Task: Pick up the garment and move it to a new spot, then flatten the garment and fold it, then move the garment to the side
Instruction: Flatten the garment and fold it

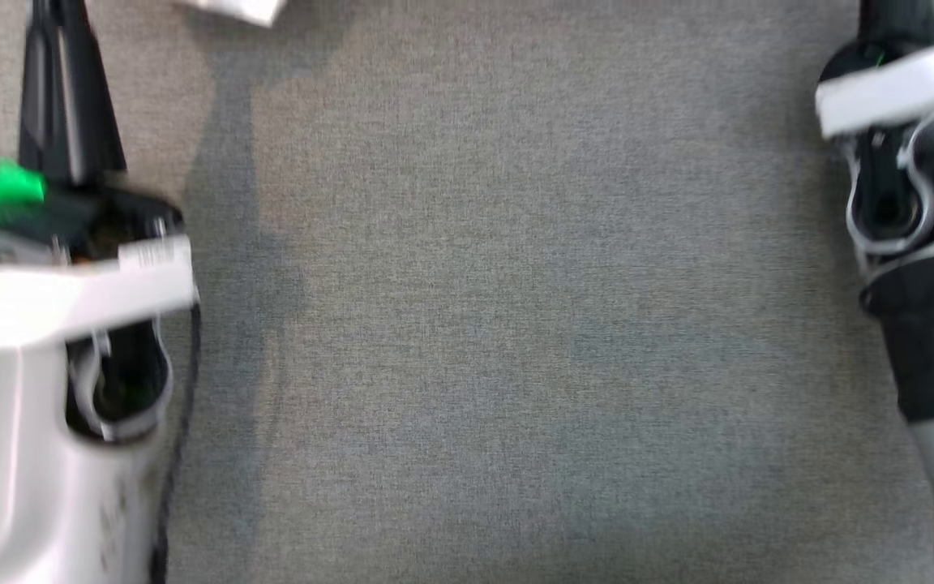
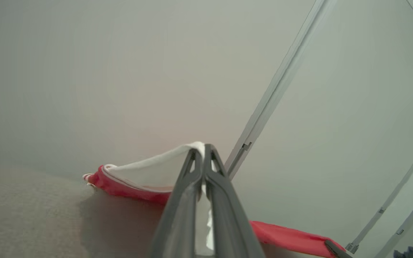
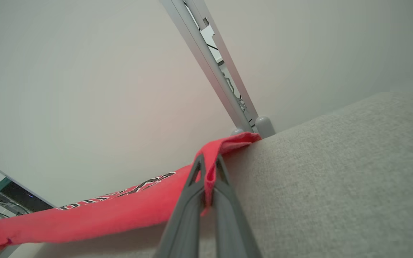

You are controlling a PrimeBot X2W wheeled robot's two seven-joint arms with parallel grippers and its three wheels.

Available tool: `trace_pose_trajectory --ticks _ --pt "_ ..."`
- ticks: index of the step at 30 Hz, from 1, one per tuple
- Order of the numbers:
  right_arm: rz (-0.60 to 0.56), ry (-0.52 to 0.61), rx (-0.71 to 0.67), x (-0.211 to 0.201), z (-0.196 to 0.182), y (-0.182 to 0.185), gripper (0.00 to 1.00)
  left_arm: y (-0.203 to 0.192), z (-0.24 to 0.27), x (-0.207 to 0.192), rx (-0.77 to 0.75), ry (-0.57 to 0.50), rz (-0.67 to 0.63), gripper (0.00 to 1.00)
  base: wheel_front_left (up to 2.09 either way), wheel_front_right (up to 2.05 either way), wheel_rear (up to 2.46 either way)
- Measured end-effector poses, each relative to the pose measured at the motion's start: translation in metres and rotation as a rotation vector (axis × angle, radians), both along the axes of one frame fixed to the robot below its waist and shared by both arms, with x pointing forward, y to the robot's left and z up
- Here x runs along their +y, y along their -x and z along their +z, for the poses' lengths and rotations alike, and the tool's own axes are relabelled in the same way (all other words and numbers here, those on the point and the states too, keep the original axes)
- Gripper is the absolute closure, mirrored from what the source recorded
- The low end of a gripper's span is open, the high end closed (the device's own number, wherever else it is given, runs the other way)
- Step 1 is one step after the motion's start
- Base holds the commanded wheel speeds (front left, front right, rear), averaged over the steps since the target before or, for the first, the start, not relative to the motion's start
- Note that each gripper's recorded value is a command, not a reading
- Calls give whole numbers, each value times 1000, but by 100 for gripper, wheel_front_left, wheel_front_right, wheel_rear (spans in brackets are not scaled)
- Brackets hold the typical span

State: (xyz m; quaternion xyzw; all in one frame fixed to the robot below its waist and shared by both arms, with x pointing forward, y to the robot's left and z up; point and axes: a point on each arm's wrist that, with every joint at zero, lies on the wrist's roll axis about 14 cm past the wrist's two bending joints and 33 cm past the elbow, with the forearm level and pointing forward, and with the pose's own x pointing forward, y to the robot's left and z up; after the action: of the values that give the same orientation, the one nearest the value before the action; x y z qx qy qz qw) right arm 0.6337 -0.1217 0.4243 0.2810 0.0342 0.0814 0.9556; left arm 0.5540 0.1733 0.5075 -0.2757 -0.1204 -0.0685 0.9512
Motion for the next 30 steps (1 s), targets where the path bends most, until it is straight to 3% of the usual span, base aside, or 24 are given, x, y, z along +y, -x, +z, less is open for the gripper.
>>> trace_pose_trajectory --ticks 14,30 --pt "-51 -71 -42 -22 32 99 100 115 -1 8 125 118 99 100 0 0 0" --pt "-114 -57 -72 -40 67 214 100 211 55 -12 49 85 63 100 0 0 0"
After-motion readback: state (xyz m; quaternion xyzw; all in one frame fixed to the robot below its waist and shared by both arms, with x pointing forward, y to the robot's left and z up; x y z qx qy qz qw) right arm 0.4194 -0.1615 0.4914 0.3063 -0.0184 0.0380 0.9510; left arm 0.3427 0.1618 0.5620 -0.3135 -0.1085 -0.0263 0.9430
